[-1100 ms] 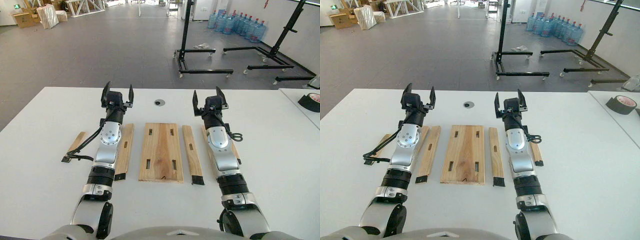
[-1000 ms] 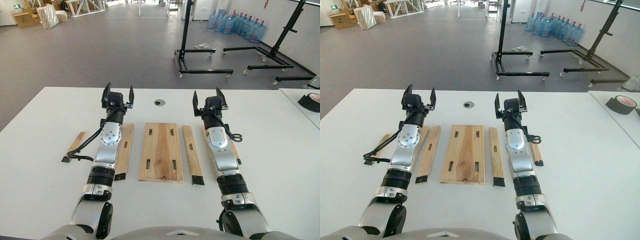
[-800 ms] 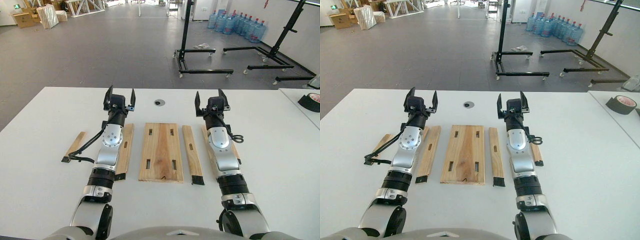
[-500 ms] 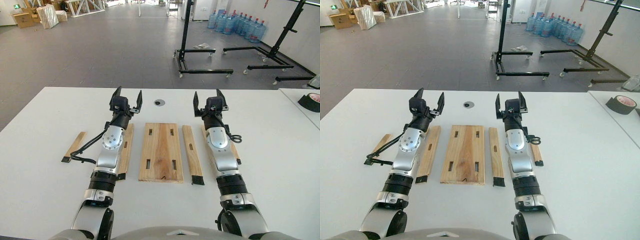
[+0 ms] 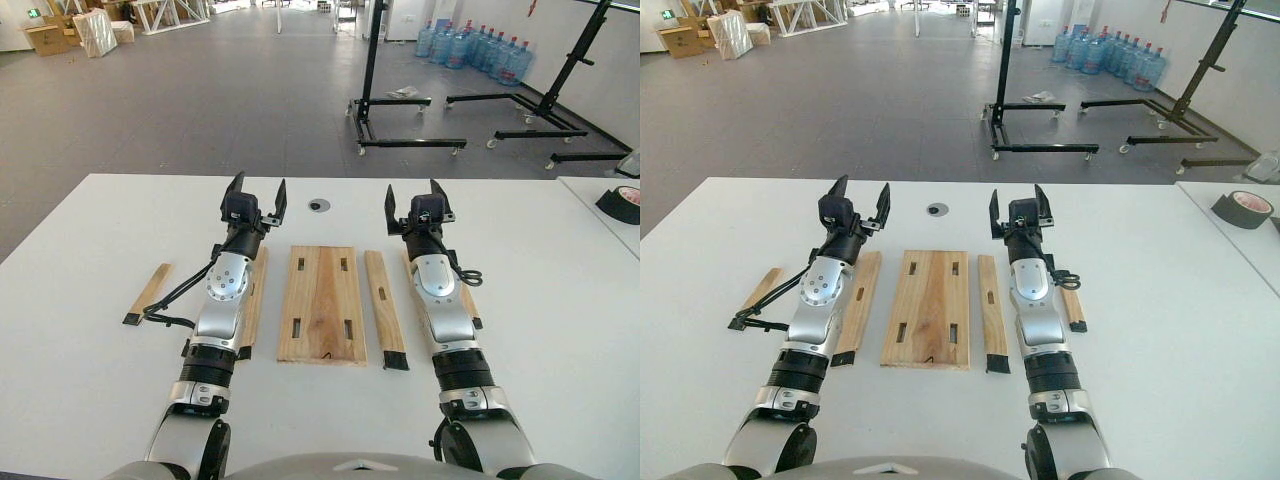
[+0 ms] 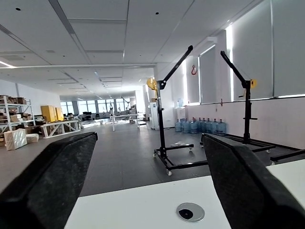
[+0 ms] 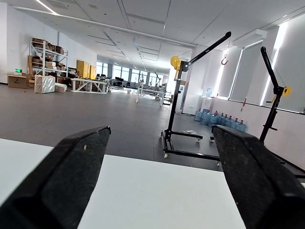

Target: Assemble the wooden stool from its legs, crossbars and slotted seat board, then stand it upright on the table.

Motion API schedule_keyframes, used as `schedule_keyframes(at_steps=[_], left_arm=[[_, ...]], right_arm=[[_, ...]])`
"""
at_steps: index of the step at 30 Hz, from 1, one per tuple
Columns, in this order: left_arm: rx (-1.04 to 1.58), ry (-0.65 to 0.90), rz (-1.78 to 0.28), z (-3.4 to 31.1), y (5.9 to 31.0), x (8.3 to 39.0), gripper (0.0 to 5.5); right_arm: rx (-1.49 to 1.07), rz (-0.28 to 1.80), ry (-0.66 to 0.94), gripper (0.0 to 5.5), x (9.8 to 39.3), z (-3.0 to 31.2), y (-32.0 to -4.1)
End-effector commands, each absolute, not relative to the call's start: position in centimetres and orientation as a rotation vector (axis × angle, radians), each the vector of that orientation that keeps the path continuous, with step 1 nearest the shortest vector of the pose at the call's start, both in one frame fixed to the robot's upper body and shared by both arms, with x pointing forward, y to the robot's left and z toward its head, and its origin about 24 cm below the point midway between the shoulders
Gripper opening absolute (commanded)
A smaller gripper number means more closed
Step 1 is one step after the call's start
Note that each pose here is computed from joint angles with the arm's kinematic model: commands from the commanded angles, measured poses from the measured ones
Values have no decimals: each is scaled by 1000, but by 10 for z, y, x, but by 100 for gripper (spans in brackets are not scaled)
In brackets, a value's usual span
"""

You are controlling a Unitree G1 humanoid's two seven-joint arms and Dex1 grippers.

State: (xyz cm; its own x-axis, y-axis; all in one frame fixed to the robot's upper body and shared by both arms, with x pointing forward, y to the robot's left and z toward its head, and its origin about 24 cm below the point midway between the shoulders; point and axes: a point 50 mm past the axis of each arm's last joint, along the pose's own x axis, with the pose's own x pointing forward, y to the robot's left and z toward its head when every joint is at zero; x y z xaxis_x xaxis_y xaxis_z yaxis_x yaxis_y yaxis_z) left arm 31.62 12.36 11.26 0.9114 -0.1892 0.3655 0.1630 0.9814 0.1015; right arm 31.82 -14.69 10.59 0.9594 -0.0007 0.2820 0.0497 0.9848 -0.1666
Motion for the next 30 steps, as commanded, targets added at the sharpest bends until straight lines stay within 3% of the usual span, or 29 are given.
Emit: schedule_keyframes(at_steps=[1,9,17,22,26,30], left_arm=[[25,-326,-164,105,125,318,402],[58,-339,-101,109,138,323,402],[49,-328,-43,105,140,321,402],[45,-330,-77,104,134,311,402],[27,-349,-105,107,128,295,402],[17,-346,-91,107,126,285,402]], right_arm=[[-159,-13,-278,394,318,107,-144],[-173,16,-285,394,318,107,-140],[-194,-2,-265,394,318,103,-157],[-97,-87,-198,394,299,102,-213],[-124,-124,30,394,254,68,-272],[-47,-100,262,394,204,28,-284]])
